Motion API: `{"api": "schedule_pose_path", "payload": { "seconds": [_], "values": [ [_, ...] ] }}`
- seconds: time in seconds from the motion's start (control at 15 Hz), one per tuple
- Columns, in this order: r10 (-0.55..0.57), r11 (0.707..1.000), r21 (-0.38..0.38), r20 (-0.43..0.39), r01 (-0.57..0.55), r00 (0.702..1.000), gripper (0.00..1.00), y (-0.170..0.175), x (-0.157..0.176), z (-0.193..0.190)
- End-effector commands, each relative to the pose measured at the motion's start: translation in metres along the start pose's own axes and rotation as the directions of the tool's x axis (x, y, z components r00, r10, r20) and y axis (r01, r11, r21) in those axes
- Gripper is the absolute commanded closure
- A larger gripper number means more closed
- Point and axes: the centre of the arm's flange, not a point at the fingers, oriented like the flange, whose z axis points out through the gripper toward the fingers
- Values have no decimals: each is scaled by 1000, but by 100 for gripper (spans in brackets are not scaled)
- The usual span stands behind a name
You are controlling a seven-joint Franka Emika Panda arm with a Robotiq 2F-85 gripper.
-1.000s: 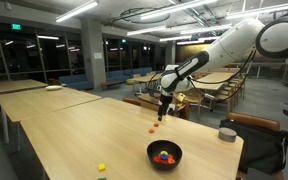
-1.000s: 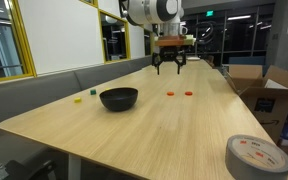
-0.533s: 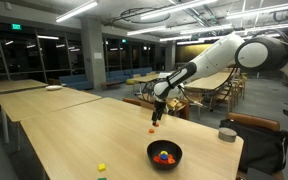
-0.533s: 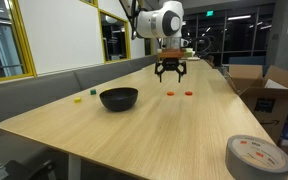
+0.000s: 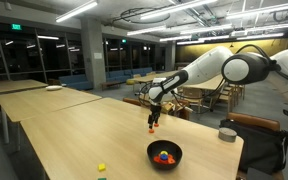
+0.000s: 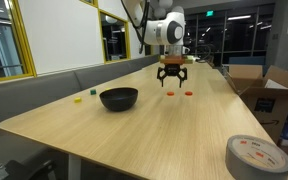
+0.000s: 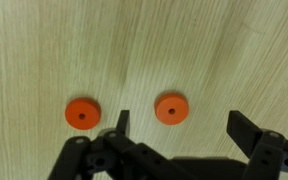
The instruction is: Pick up the tokens from the table and put them in the black bowl.
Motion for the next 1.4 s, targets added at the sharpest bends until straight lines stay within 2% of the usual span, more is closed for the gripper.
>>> {"api": "schedule_pose_path", "payload": {
  "seconds": [0.0,0.53,1.33],
  "values": [
    [10,1000,-20,31,-9,999,0,16,29,10],
    [16,1000,6,53,-17,998,0,18,36,28],
    [0,1000,14,56,-1,998,0,2,27,39]
  ]
}}
